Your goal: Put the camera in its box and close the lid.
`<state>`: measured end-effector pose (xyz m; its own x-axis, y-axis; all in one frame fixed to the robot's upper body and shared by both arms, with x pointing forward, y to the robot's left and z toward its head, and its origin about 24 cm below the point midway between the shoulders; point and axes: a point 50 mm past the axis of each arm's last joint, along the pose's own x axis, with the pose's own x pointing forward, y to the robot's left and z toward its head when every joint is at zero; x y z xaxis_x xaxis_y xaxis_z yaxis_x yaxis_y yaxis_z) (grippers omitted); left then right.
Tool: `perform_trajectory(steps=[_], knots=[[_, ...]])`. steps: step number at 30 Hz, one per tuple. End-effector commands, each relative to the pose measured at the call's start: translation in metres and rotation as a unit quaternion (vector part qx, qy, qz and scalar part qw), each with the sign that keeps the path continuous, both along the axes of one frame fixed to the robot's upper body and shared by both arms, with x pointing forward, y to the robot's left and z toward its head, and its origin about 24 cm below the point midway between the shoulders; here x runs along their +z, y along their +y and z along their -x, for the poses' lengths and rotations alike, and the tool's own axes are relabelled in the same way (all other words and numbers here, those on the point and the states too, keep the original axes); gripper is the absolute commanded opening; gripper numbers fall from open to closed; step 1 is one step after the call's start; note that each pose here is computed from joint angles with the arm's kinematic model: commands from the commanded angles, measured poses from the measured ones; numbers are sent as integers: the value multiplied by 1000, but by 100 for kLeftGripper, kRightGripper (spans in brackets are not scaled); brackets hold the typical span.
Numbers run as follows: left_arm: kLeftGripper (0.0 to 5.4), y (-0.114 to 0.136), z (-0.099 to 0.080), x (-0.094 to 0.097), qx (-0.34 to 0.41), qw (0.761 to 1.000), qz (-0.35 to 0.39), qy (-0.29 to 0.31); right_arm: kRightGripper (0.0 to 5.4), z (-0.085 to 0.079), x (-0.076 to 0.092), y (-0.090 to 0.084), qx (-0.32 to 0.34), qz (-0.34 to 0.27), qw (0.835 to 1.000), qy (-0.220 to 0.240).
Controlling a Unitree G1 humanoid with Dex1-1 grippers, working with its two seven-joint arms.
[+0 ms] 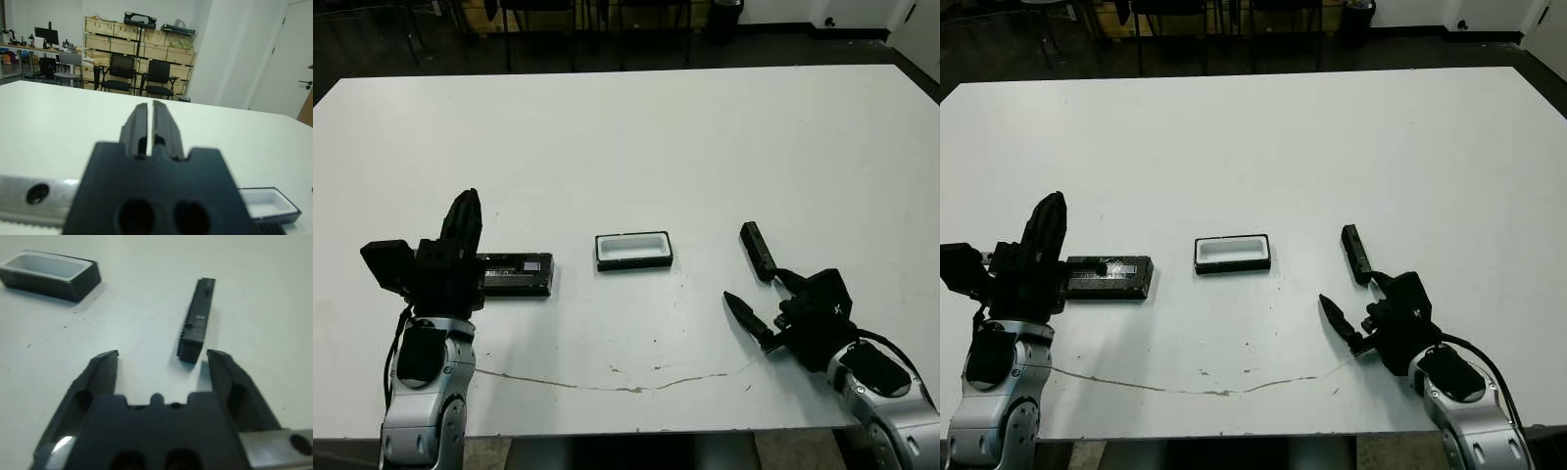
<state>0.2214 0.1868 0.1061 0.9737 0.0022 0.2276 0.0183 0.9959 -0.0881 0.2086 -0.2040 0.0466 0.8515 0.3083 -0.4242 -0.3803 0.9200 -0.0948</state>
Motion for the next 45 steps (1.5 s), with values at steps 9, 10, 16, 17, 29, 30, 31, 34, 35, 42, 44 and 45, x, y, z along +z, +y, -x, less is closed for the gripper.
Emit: perform_trajectory(steps=[9,10,16,17,29,30,31,34,35,42,44,45], knots=[[0,2,3,-5,2,1000,-3,19,192,-1,-20,-2,-46,-8,998,53],[0,2,3,-5,3,1000,-4,19,171,-2,-21,-2,-51,-7,997,55],[0,2,4,-6,-1,1000,-7,18,65,-8,-26,-4,-75,17,996,33],[0,2,4,-6,0,1000,-8,19,64,-8,-24,-3,-74,20,997,24],[0,2,5,-7,-5,1000,2,23,0,-12,-29,-5,-107,24,994,-21],[0,2,5,-7,-4,1000,2,23,0,-11,-30,-5,-113,20,993,-25],[0,2,5,-8,-3,1000,2,24,0,-11,-30,-5,-118,19,992,-32],[0,2,5,-8,-1,1000,0,27,0,-11,-32,-6,-120,19,991,-63],[0,2,5,-8,-1,1000,-1,27,0,-11,-32,-7,-116,18,990,-72],[0,2,4,-7,-3,1000,-5,25,0,-18,-13,-12,-70,51,982,-168],[0,2,4,-7,-2,1000,-8,26,0,-22,1,-13,-45,67,973,-218],[0,1,4,-7,-3,1000,-7,25,0,-24,8,-14,-34,78,966,-244]])
